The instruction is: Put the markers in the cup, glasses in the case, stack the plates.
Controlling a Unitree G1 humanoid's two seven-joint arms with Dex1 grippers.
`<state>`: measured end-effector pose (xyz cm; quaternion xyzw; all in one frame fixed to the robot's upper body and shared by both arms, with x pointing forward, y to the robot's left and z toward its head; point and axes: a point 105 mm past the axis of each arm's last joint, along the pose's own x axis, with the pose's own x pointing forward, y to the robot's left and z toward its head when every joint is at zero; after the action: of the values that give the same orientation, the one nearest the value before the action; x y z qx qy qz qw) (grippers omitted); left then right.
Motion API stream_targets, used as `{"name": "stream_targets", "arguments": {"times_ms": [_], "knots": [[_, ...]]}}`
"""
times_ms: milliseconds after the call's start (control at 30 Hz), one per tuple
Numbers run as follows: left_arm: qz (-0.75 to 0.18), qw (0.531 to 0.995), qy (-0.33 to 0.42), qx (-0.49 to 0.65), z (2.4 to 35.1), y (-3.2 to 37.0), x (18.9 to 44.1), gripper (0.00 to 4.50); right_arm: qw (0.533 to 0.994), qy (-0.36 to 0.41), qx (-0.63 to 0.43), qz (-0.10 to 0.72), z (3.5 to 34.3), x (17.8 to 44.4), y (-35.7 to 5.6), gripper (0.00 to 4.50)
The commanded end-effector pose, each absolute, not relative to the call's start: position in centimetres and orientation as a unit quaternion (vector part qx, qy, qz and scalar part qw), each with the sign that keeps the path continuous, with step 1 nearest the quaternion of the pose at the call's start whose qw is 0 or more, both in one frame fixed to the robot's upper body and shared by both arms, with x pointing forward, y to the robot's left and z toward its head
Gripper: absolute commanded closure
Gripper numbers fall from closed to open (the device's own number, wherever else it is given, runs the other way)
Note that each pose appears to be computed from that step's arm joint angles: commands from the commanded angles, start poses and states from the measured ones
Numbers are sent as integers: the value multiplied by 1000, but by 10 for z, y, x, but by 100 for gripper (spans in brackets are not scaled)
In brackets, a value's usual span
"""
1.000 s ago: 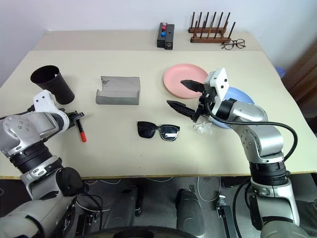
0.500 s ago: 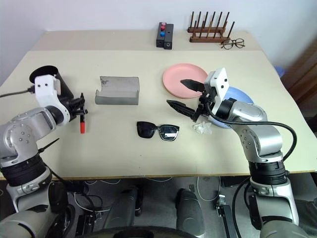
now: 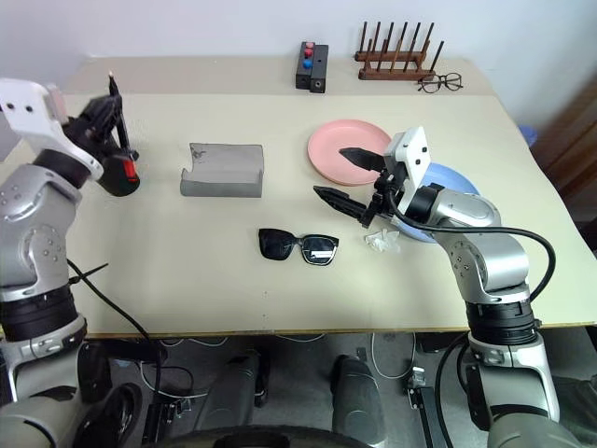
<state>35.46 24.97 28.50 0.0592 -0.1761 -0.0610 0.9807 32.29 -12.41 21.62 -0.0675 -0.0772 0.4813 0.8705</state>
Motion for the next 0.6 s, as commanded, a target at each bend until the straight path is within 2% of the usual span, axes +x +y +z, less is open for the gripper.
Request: {"name": "stream_targets", "arguments": {"times_ms": [33, 367, 600], "knots": [[-33, 969, -228, 86, 310, 267, 350, 448, 868, -106, -77, 479, 230, 320, -123, 12], [5, 949, -286, 131, 344, 299, 350, 448, 867, -104, -77, 481, 231, 319, -127, 12], [34, 938, -312, 149, 355, 317, 344, 448, 861, -105, -79, 491, 233, 320, -123, 12]]}}
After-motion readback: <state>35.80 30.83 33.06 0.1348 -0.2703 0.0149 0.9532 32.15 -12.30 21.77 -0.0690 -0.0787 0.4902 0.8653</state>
